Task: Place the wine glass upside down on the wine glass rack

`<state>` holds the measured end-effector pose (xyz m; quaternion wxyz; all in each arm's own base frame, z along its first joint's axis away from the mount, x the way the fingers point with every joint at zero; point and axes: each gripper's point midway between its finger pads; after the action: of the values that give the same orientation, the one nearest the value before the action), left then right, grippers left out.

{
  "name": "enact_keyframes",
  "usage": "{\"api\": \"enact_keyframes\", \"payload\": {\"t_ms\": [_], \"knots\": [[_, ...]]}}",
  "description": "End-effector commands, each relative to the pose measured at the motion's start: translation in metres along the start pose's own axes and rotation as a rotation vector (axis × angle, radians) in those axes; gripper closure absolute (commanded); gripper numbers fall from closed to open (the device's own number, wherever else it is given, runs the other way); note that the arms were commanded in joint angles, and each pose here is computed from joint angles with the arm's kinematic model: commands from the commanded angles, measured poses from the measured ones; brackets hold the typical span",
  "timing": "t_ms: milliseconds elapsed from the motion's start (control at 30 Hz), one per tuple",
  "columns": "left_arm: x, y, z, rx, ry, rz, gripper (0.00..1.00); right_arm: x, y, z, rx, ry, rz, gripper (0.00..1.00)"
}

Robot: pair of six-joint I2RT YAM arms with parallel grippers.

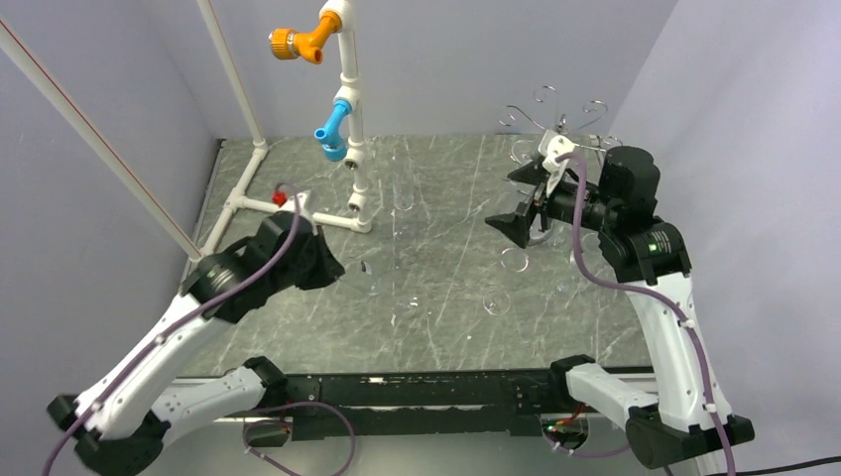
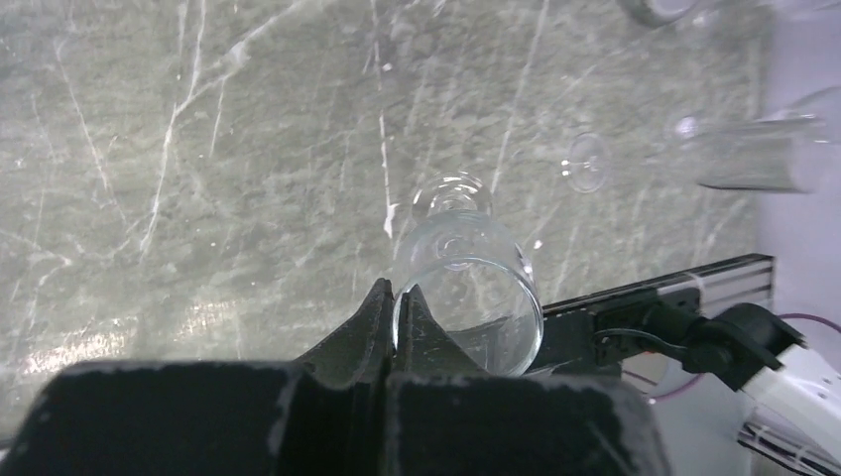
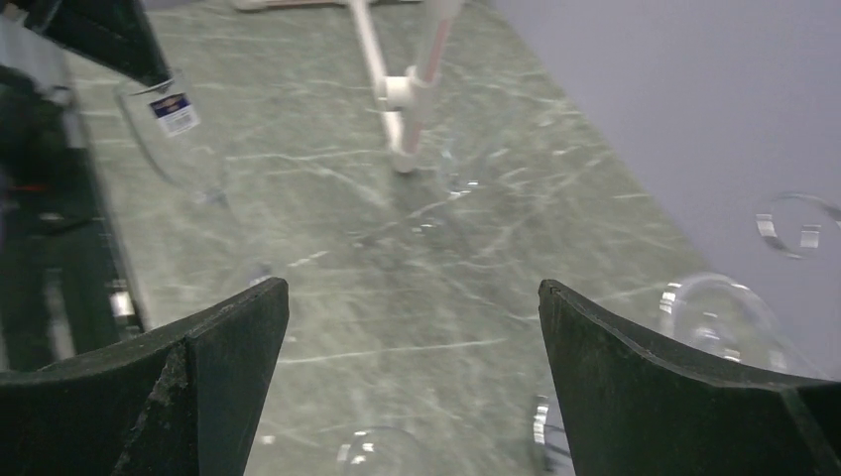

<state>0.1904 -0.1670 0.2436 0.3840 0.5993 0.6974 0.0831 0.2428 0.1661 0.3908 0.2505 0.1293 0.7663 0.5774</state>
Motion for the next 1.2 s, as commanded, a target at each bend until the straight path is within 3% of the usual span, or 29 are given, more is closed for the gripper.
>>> {"api": "enact_keyframes", "payload": {"t_ms": [0, 233, 500, 767, 933, 1033, 1167], "knots": [[-0.013, 0.026, -0.031, -0.187, -0.152, -0.029, 1.00, 0.037, 0.016, 0.009, -0.073, 0.219, 0.223, 0.01], [-0.023, 0.046, -0.065, -0.332, -0.292, -0.096, 1.00, 0.067, 0.009, 0.045, -0.044, 0.392, 0.587, 0.01], [-0.030, 0.064, -0.084, -0.438, -0.367, -0.168, 1.00, 0.091, -0.047, 0.106, 0.154, 0.255, 1.039, 0.03], [-0.040, 0.080, -0.093, -0.509, -0.422, -0.203, 1.00, 0.106, -0.096, 0.135, 0.353, 0.171, 1.263, 0.11], [-0.044, 0.086, -0.094, -0.522, -0.428, -0.199, 1.00, 0.113, -0.116, 0.146, 0.434, 0.161, 1.317, 0.16], [-0.043, 0.089, -0.096, -0.536, -0.424, -0.201, 1.00, 0.115, -0.119, 0.153, 0.449, 0.178, 1.339, 0.23], [-0.044, 0.090, -0.097, -0.539, -0.421, -0.195, 1.00, 0.119, -0.115, 0.162, 0.442, 0.235, 1.367, 0.51]]}}
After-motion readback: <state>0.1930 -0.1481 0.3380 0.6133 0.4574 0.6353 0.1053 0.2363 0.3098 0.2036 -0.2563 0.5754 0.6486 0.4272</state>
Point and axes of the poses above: each gripper's point midway between its finger pads, its own z axis out along the fingers, its own x axis along the line the jaws close on, y = z × x, and after that the axes turned 1 degree about -z, right-handed
